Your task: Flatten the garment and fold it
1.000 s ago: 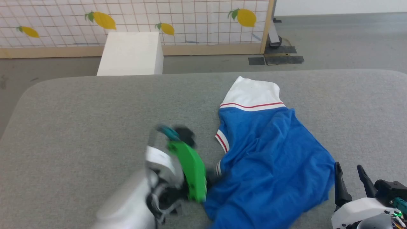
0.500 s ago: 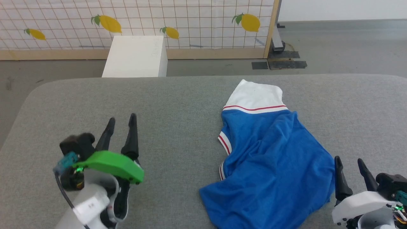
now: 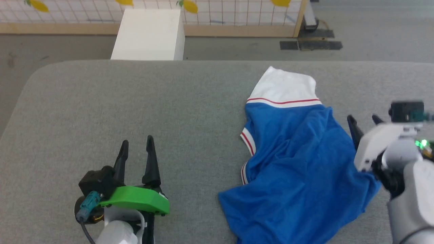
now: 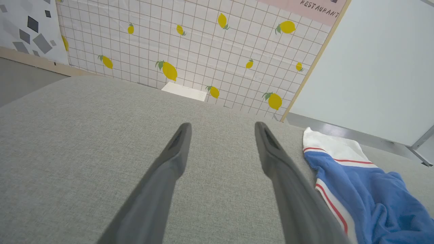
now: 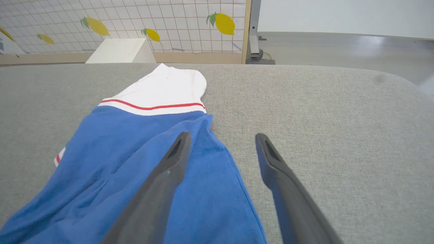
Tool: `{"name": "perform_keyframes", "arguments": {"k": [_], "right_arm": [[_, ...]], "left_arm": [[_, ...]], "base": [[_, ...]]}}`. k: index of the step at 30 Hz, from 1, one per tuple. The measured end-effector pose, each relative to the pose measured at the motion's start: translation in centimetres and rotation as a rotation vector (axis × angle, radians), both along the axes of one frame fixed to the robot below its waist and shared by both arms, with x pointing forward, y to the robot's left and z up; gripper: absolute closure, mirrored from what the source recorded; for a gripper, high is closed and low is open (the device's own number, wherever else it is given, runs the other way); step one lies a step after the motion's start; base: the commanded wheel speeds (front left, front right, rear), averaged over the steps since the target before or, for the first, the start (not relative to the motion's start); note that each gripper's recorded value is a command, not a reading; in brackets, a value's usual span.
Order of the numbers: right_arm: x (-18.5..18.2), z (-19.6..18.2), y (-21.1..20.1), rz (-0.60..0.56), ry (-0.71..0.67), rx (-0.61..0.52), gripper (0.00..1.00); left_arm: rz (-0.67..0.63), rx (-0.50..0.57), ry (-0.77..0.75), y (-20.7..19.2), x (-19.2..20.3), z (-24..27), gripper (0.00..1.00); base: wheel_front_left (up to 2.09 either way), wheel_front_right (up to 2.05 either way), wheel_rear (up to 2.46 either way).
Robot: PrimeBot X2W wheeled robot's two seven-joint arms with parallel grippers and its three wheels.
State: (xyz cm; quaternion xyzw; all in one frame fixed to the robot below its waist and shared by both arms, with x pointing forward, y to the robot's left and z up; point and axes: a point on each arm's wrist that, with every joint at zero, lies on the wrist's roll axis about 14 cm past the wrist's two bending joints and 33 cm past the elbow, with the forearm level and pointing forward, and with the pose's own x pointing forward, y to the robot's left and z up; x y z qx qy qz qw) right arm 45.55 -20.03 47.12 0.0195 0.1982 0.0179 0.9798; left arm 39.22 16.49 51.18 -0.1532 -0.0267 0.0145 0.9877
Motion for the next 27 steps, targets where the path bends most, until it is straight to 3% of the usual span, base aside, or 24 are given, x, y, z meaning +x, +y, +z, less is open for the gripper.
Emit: {"name": "perform_keyframes", "arguments": {"k": [9, 17, 18, 19, 27], "right_arm": [[5.6, -4.0, 0.5, 0.115, 0.283, -0.187, 0.0], [5.7, -9.9, 4.4, 0.234, 0.402, -0.177, 0.0], [5.8, -10.2, 4.6, 0.24, 0.407, -0.172, 0.58], [6.1, -10.0, 4.6, 0.243, 0.391, -0.165, 1.0], [6.4, -5.8, 2.8, 0.168, 0.173, -0.016, 1.0]], "left_arm": [[0.011, -0.002, 0.026, 0.0, 0.9, -1.6, 0.0], [0.066, 0.018, 0.107, 1.9, 0.5, -4.4, 0.0], [0.07, 0.017, 0.115, 2.0, 0.4, -4.7, 0.0], [0.07, 0.02, 0.12, 2.1, 0.4, -4.9, 0.0], [0.031, 0.01, 0.106, 1.2, 0.5, -4.6, 0.0]], "base": [[0.0, 0.0, 0.0], [0.0, 0.0, 0.0], [0.0, 0.0, 0.0], [0.0, 0.0, 0.0], [0.0, 0.0, 0.0]]}}
